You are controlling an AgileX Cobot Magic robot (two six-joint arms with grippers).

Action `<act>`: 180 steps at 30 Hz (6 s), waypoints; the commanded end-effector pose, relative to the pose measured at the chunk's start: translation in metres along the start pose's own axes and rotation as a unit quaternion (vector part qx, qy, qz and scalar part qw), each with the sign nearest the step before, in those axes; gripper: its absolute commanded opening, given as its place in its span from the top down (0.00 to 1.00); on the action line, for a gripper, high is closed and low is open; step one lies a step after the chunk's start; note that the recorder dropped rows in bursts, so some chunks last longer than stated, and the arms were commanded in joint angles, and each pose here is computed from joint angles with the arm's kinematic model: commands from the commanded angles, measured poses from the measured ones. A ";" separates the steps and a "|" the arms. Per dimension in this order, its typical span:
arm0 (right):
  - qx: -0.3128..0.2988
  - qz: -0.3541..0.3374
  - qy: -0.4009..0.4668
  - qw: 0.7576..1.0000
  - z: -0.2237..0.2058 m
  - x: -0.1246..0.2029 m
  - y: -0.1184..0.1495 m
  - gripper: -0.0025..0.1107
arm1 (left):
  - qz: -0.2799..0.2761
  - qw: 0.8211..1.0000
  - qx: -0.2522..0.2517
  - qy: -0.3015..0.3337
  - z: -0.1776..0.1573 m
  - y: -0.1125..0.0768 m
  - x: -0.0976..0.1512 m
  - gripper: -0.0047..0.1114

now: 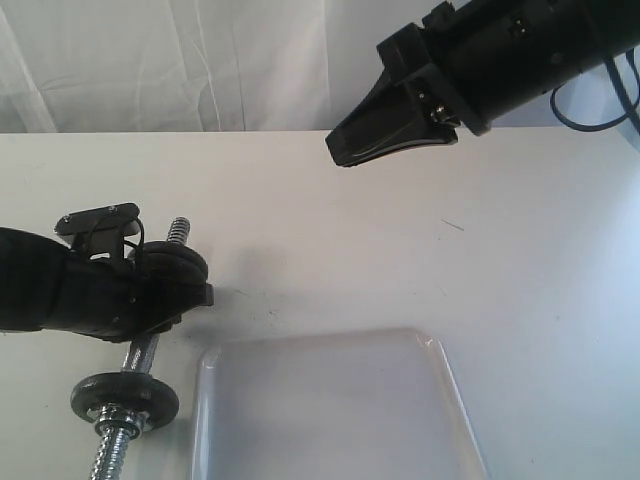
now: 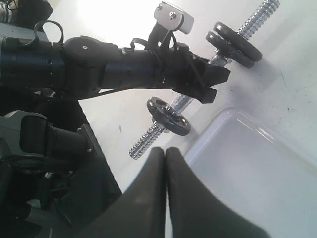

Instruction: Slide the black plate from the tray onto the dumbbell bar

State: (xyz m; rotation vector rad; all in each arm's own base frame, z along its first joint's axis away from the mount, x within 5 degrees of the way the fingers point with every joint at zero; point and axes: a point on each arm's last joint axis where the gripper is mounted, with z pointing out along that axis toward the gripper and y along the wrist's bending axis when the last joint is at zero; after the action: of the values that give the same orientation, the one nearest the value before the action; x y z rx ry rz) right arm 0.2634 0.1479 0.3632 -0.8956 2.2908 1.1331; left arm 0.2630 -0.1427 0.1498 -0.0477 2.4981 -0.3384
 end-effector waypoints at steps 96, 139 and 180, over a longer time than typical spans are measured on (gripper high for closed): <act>0.012 -0.003 0.008 1.000 -0.002 0.003 -0.001 0.98 | 0.013 0.995 0.026 -0.091 -0.052 -0.005 -0.027 0.96; 0.290 -0.153 -0.204 0.922 -0.100 0.125 0.087 0.98 | 0.204 0.841 0.008 -0.501 -0.310 0.038 -0.026 0.96; 0.461 -0.032 -0.324 0.826 -0.048 0.279 0.005 0.98 | 0.205 0.840 0.011 -0.502 -0.310 0.037 -0.026 0.96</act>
State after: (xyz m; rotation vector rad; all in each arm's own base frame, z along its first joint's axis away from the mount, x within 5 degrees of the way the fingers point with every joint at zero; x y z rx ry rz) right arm 0.0614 0.0125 0.2257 -0.1532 1.8361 0.1383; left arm 0.1081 -0.0331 0.3974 0.2689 1.4006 -0.0778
